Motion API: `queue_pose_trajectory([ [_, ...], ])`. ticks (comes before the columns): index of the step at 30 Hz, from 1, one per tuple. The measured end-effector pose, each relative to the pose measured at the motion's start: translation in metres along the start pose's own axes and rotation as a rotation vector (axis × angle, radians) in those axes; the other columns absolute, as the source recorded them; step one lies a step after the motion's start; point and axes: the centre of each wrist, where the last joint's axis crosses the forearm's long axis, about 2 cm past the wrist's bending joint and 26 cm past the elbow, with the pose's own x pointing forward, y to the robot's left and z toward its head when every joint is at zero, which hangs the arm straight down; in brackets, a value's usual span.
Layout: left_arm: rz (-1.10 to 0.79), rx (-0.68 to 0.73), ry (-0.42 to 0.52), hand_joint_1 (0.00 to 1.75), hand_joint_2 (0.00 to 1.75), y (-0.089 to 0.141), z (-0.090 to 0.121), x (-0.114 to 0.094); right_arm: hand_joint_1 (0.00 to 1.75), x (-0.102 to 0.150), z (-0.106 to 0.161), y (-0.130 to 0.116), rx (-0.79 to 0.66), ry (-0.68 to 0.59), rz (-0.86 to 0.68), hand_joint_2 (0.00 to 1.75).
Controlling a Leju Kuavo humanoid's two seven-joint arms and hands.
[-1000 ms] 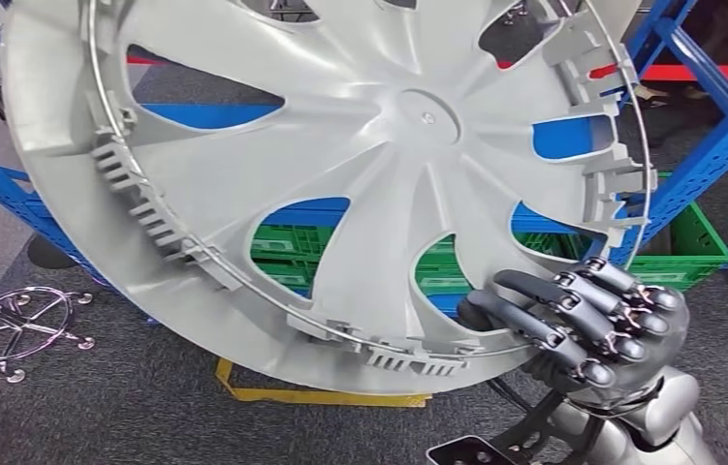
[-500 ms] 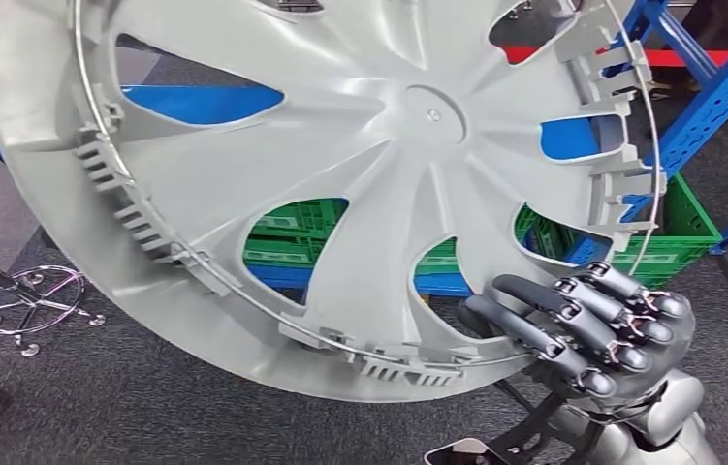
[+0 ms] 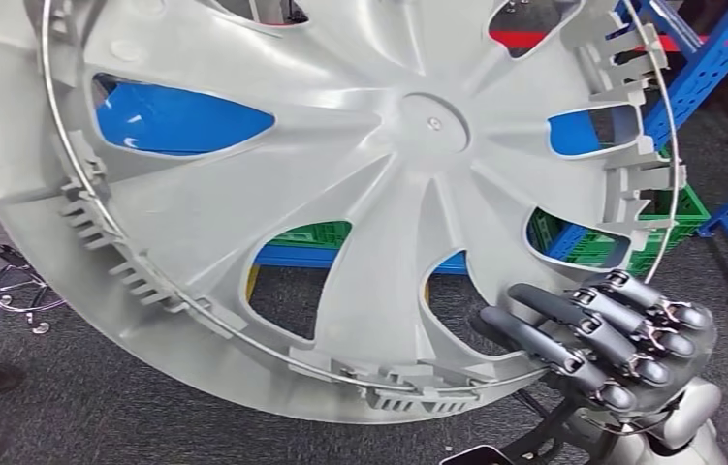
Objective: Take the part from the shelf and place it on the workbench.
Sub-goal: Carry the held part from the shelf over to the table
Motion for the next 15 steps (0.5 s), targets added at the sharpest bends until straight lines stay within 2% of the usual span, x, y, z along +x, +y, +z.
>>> queue_pose_trajectory([
  [15, -0.020, 0.006, 0.006, 0.00, 0.00, 0.0033, 0.0044, -0.0053, 1.75, -0.0004, -0.0004, -0.0005, -0.004, 0.001, -0.001, 1.75],
])
